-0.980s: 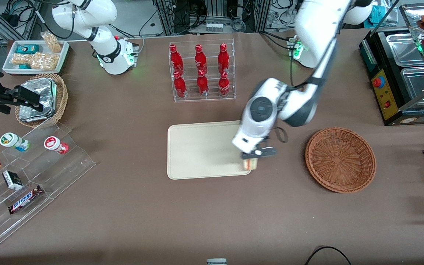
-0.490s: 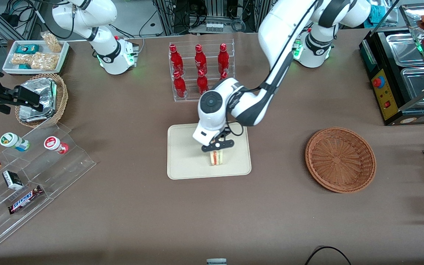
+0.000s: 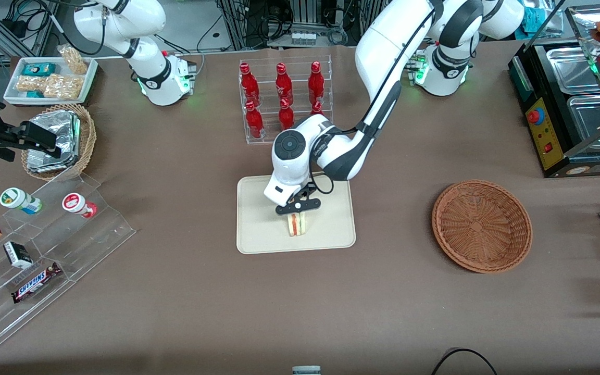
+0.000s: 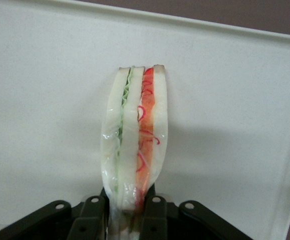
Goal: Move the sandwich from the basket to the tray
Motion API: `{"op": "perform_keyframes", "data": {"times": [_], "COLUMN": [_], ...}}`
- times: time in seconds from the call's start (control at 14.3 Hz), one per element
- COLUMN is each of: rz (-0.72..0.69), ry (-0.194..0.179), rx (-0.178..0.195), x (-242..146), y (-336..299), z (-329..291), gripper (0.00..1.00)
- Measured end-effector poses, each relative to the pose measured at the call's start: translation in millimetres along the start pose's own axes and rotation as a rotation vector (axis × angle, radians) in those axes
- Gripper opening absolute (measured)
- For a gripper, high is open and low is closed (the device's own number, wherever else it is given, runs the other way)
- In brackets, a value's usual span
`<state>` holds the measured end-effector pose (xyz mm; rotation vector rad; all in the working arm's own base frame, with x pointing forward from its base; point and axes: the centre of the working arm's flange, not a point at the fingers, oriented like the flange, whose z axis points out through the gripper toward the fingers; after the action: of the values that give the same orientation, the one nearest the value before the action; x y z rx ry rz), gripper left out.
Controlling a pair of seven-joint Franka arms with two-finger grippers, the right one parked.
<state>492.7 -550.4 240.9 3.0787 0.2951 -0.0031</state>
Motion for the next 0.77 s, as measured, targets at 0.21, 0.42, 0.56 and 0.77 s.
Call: {"op": "perform_keyframes", "data": {"times": [0.21,0.42,0.56,0.77], "rz": [-0.001,0.027,0.025,-0.039], "ry": [0.022,0.023,-0.009,-0.057], "rx": [-0.024,0.039,0.121,0.218], "x": [6,15,21,61], "y": [4,-11,-30,-87], "z": [-28,-66,-86,-114], "gripper": [0.62,0.93,1.0,1.0]}}
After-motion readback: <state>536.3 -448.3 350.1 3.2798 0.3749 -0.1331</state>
